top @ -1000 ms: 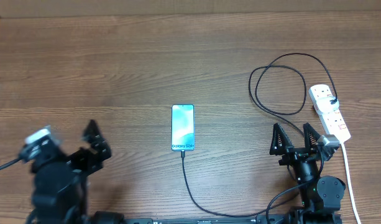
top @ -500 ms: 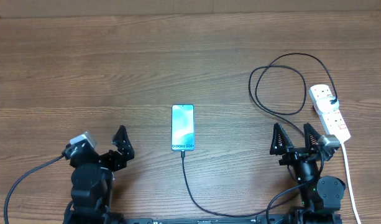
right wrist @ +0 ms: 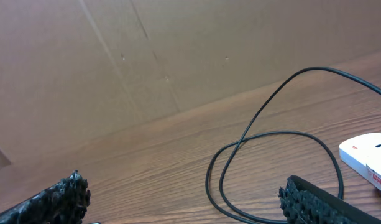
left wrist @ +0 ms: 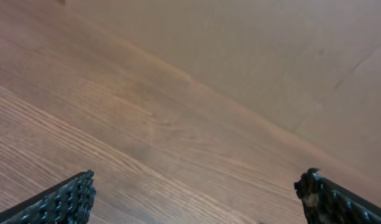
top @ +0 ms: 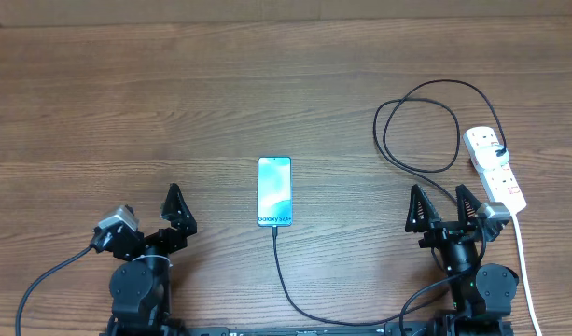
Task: Plug charger to phone and switch on socket
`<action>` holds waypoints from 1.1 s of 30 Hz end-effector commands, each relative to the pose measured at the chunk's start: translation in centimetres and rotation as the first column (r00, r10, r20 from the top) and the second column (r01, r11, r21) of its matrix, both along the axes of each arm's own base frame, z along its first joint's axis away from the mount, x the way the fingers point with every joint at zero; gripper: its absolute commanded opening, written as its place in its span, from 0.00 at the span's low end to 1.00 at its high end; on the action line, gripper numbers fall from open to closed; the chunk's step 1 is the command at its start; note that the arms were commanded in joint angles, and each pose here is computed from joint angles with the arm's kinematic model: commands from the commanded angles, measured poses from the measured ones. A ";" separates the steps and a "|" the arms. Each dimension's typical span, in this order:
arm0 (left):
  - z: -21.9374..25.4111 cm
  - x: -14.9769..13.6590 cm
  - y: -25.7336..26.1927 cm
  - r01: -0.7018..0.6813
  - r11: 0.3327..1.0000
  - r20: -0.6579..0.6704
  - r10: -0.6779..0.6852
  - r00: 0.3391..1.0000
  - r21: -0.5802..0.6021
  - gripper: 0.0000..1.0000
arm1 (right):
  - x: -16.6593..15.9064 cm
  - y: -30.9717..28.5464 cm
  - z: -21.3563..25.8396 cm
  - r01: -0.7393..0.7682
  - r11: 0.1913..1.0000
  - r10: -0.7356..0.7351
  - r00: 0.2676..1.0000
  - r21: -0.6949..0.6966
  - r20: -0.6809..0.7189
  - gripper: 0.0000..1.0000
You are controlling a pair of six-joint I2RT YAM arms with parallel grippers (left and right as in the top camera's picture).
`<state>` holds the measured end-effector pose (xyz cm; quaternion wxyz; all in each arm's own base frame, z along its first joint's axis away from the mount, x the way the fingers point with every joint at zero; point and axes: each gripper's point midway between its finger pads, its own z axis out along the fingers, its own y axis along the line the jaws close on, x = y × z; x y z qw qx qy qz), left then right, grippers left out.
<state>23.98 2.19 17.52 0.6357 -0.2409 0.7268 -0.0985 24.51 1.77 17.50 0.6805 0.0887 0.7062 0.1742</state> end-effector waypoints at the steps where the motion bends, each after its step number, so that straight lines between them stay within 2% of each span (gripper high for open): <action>1: -1.5 0.1 0.4 -0.021 1.000 0.026 0.021 0.999 0.009 1.00 | 0.0 0.0 -0.2 0.004 1.000 -0.004 1.000 0.003 0.003 1.00; 5: -2.3 0.5 0.1 0.001 1.000 0.066 -0.001 0.998 0.007 0.99 | 0.0 0.0 -0.2 0.004 1.000 -0.004 1.000 0.003 0.003 1.00; 12: -1.5 0.4 0.1 0.014 0.994 0.092 -0.025 0.995 0.112 1.00 | 0.0 0.0 -0.2 0.004 1.000 -0.004 1.000 0.003 0.003 1.00; 17: -1.3 0.4 0.1 0.013 0.993 0.100 -0.025 0.995 0.113 1.00 | 0.0 0.0 -0.2 0.004 1.000 -0.004 1.000 0.003 0.003 1.00; 21: -1.4 0.4 0.1 0.014 0.994 0.098 -0.025 0.995 0.112 1.00 | 0.0 0.0 -0.2 0.004 1.000 -0.004 1.000 0.003 0.003 1.00; 25: -1.5 0.5 -0.3 0.047 0.980 0.075 -0.063 0.995 0.195 1.00 | 0.0 0.0 -0.2 0.004 1.000 -0.004 1.000 0.003 0.003 1.00; 30: -1.6 0.5 -0.3 0.052 0.972 0.068 -0.069 0.995 0.229 1.00 | 0.0 0.0 -0.2 0.004 1.000 -0.004 1.000 0.003 0.003 1.00; 33: -1.8 0.6 -1.2 0.120 0.959 0.053 -0.138 0.989 0.256 0.99 | 0.0 0.0 -0.2 0.004 1.000 -0.004 1.000 0.003 0.003 1.00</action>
